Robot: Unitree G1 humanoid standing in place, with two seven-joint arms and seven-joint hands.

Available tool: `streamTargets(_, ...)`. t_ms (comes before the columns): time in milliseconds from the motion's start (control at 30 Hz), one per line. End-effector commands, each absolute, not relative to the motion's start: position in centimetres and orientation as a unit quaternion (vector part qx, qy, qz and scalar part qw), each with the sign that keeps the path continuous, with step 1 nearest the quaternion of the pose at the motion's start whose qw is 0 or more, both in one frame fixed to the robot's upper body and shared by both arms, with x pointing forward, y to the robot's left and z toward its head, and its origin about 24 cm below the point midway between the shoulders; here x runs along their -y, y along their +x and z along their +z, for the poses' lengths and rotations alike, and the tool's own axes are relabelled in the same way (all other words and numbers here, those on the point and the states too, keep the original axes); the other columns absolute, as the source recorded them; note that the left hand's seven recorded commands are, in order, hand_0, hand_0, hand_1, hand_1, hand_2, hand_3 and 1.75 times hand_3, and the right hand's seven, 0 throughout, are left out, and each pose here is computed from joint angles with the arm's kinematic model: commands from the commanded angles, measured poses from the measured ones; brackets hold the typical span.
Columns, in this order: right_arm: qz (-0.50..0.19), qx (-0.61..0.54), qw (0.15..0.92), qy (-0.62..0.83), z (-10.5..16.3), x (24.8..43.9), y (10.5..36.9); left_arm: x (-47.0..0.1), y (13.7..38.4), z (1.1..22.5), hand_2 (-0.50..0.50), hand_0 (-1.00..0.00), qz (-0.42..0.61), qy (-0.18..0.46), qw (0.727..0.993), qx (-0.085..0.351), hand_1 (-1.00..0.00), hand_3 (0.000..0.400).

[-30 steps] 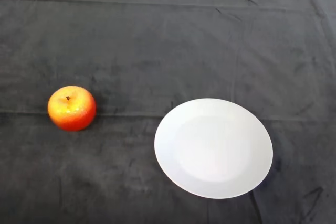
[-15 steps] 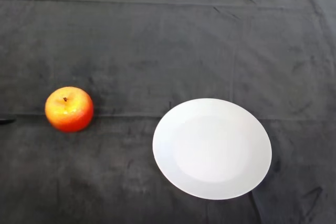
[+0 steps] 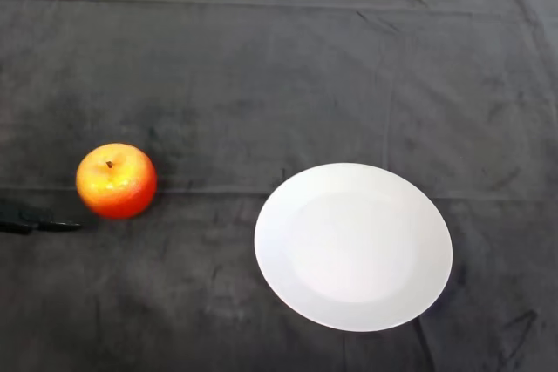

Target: Move the apple to the plate

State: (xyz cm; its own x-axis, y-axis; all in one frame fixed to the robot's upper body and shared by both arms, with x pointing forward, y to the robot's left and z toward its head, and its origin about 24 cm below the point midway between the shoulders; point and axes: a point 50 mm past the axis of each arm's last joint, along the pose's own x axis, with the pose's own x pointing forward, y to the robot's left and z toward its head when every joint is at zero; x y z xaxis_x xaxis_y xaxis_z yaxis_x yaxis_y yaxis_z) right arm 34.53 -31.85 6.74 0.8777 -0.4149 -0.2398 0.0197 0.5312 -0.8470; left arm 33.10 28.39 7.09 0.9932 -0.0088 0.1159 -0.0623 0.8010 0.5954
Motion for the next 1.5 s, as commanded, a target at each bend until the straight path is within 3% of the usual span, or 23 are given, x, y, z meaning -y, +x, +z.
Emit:
streamTargets(33,-0.132,-0.226,0.848,-0.462,6.1,32.5,33.9,-26.8,34.3,8.7,0.0,0.0,-0.009,0.314,0.945,0.094,0.0,0.0)
streamTargets(533,-0.132,-0.226,0.848,-0.462,6.1,32.5,33.9,-24.5,35.1,7.3,0.0,0.0,-0.062,0.281,0.956,0.052,0.0,0.0)
streamTargets(600,-0.132,-0.226,0.848,-0.462,6.1,32.5,33.9,-24.4,35.1,7.2,-0.16,-0.33,-0.067,0.279,0.957,0.047,0.0,0.13)
streamTargets(633,-0.132,-0.226,0.848,-0.462,6.1,32.5,33.9,-24.4,35.1,7.2,-0.3,-0.6,-0.07,0.278,0.957,0.044,0.0,0.242)
streamTargets(667,-0.132,-0.226,0.848,-0.462,6.1,32.5,33.9,-24.4,35.1,7.1,-0.33,-0.66,-0.072,0.277,0.957,0.042,0.0,0.264)
streamTargets(700,-0.132,-0.226,0.848,-0.462,6.1,32.5,33.9,-24.3,35.1,7.1,-0.42,-0.84,-0.074,0.276,0.957,0.04,0.0,0.334)
streamTargets(767,-0.132,-0.226,0.848,-0.462,6.1,32.5,33.9,-24.3,35.1,6.9,-0.5,-1.0,-0.079,0.275,0.958,0.035,0.0,0.4)
streamTargets(833,-0.132,-0.226,0.848,-0.462,6.1,32.5,33.9,-24.3,35.0,6.8,-0.5,-1.0,-0.083,0.274,0.958,0.032,0.0,0.4)
streamTargets(933,-0.132,-0.226,0.848,-0.462,6.1,32.5,33.9,-24.3,35.1,6.8,-0.42,-1.0,-0.088,0.273,0.958,0.026,-0.15,0.4)
streamTargets(1000,-0.132,-0.226,0.848,-0.462,6.1,32.5,33.9,-24.3,35.1,6.7,-0.33,-1.0,-0.091,0.273,0.957,0.023,-0.34,0.4)
streamTargets(1033,-0.132,-0.226,0.848,-0.462,6.1,32.5,33.9,-24.3,35.1,6.7,-0.26,-1.0,-0.093,0.273,0.957,0.022,-0.49,0.4)
streamTargets(1100,-0.132,-0.226,0.848,-0.462,6.1,32.5,33.9,-24.2,35.1,6.7,-0.18,-1.0,-0.095,0.272,0.957,0.019,-0.63,0.4)
streamTargets(1167,-0.132,-0.226,0.848,-0.462,6.1,32.5,33.9,-24.2,35.2,6.8,-0.15,-1.0,-0.098,0.272,0.957,0.017,-0.7,0.4)
streamTargets(1333,-0.132,-0.226,0.848,-0.462,6.1,32.5,33.9,-23.9,35.6,7.5,-0.12,-1.0,-0.102,0.273,0.956,0.021,-0.77,0.4)
streamTargets(1433,-0.132,-0.226,0.848,-0.462,6.1,32.5,33.9,-23.6,36.0,8.1,-0.05,-1.0,-0.103,0.276,0.955,0.032,-0.9,0.4)
streamTargets(1500,-0.132,-0.226,0.848,-0.462,6.1,32.5,33.9,-23.1,36.2,8.6,-0.04,-1.0,-0.104,0.28,0.954,0.043,-0.91,0.4)
